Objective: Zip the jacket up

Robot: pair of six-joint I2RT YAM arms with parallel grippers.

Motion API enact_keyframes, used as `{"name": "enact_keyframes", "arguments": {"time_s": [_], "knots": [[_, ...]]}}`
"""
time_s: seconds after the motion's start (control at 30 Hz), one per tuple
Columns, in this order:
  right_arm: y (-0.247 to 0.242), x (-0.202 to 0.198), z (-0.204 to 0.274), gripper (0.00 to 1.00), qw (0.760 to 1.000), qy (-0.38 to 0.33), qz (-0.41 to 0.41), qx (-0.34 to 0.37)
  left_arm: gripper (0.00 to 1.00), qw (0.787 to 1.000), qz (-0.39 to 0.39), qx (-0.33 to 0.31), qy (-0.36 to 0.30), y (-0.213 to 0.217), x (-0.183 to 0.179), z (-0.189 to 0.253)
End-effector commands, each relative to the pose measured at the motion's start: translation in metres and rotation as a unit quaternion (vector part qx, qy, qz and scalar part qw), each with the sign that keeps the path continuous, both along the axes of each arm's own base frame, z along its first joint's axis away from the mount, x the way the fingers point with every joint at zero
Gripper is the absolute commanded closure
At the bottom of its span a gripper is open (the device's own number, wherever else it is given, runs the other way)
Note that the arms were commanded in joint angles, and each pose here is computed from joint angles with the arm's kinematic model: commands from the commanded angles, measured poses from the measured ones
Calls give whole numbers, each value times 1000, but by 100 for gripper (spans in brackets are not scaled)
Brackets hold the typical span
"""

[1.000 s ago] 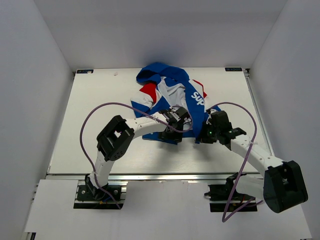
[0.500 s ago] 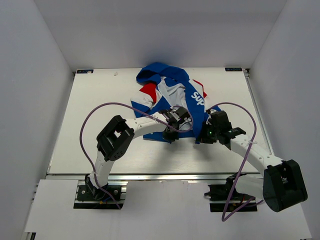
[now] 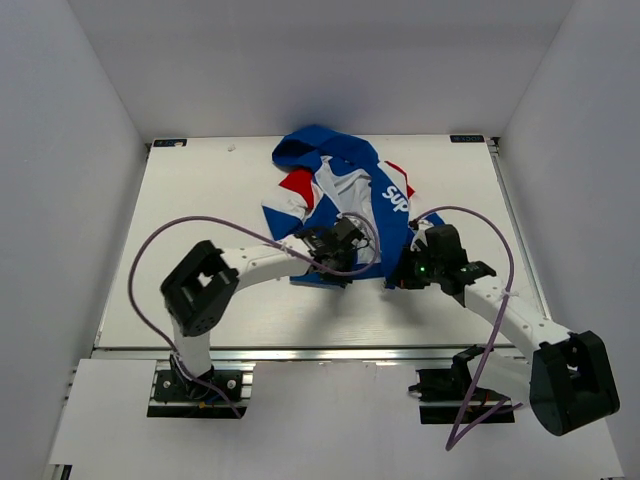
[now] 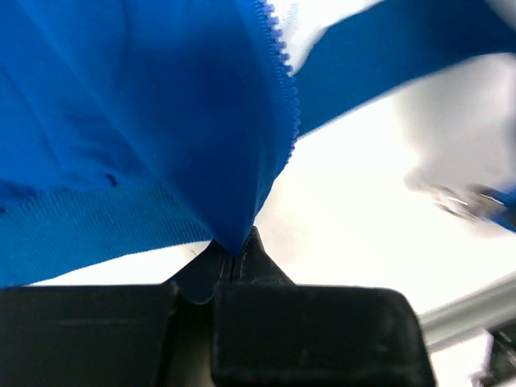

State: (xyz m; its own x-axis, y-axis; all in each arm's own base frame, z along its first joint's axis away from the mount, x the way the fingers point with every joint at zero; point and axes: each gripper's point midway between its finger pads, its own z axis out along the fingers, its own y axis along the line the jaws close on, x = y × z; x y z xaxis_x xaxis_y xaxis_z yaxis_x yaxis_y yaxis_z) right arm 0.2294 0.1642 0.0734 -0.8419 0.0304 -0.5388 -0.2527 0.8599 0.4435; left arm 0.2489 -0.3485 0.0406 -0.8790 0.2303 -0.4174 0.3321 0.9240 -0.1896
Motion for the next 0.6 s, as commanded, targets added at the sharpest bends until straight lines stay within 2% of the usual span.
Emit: {"name": "enact_keyframes", "arguments": {"time_s": [0.0,0.07,0.1,0.2,0.23,0.37,0.47,0.57], "knots": [[18,2,24,100,995,-59,64,49,100,988,-36,-133,-68,-21,-3,67],[29,-5,35,100,988,-83,101,86,100,977,-40,-184,-99,-25,-3,83],[34,-8,43,100,982,-101,120,102,100,973,-53,-205,-97,-17,-17,88],[49,-18,64,100,962,-139,172,157,100,955,-58,-259,-135,-14,-20,116],[52,-20,69,100,957,-147,183,168,100,953,-59,-264,-135,-9,-24,112],[66,-31,92,100,930,-168,241,219,100,921,-70,-344,-170,-9,-33,141],[73,-40,107,100,913,-160,281,248,100,906,-73,-375,-181,-4,-38,150],[76,-47,116,100,901,-156,302,270,100,903,-67,-382,-183,0,-40,151]]}}
